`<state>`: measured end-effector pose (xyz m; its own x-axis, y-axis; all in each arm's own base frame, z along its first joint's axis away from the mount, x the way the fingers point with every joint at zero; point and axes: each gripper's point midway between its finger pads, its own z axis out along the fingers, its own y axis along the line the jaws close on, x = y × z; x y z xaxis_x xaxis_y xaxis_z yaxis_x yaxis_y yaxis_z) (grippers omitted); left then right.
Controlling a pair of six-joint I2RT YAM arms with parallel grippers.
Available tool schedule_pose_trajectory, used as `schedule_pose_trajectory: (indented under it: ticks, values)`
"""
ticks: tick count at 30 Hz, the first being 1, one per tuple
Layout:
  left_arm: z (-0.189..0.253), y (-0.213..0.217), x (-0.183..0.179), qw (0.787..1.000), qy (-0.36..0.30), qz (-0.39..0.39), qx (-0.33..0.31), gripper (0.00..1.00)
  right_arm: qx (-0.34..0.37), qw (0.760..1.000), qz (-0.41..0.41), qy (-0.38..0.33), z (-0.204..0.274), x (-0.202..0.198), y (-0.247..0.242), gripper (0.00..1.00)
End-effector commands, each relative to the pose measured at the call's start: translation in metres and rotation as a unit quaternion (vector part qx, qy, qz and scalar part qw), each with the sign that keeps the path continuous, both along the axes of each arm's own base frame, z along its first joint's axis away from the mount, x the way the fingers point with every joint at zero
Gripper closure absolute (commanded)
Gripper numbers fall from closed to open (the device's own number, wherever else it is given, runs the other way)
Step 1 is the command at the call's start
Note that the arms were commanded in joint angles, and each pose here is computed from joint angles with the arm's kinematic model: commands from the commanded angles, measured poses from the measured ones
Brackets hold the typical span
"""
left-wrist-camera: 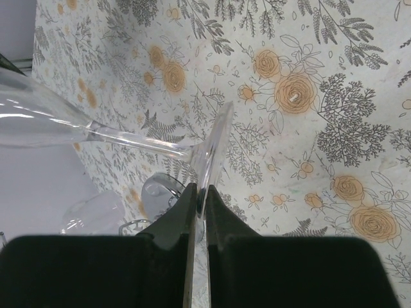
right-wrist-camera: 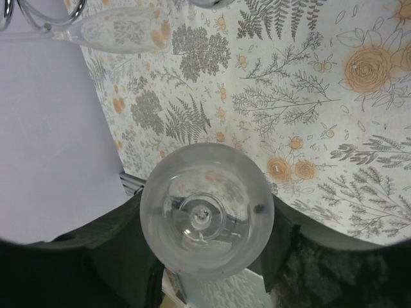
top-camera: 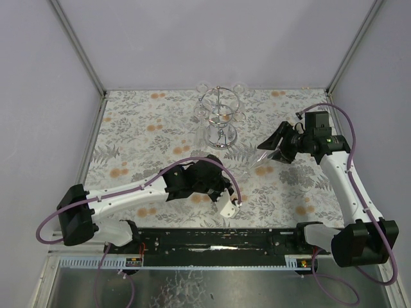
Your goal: Take the wine glass off the wine glass rack
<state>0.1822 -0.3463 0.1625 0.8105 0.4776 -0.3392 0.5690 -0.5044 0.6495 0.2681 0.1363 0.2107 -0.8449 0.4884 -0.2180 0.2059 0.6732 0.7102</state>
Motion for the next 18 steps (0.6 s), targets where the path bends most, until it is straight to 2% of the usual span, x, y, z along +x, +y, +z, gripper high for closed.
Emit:
schedule_pose_trajectory:
  ticks: [1,3,6,8,9,11,14,18]
  values:
    - [0.027,-0.016,0.006,0.998,-0.038,-0.009,-0.048,1.00,0.016,1.000,0.013,-0.008,0.006,-0.003,0.005,0.49]
    - [0.025,-0.015,0.008,0.998,-0.042,-0.006,-0.045,1.00,0.016,1.000,0.013,-0.007,0.006,-0.004,0.005,0.61]
    - [0.023,-0.016,0.014,0.998,-0.047,0.009,-0.046,0.97,0.002,1.000,0.003,-0.008,0.006,-0.003,0.001,0.67]
    - [0.028,-0.019,0.021,0.997,-0.049,0.031,-0.056,0.69,-0.025,1.000,-0.008,-0.013,0.007,-0.001,-0.008,0.69]
    - [0.031,-0.021,0.025,0.996,-0.046,0.047,-0.064,0.48,-0.045,0.999,-0.017,-0.017,0.008,0.000,-0.014,0.70]
    - [0.040,-0.027,0.035,0.992,-0.027,0.087,-0.083,0.27,-0.096,0.994,-0.032,-0.033,0.015,0.006,-0.030,0.71]
    - [0.059,-0.035,0.045,0.983,0.021,0.143,-0.113,0.08,-0.163,0.984,-0.054,-0.048,0.022,0.014,-0.054,0.72]
    - [0.090,-0.047,0.052,0.961,0.091,0.199,-0.168,0.00,-0.215,0.971,-0.074,-0.069,0.030,0.025,-0.073,0.73]
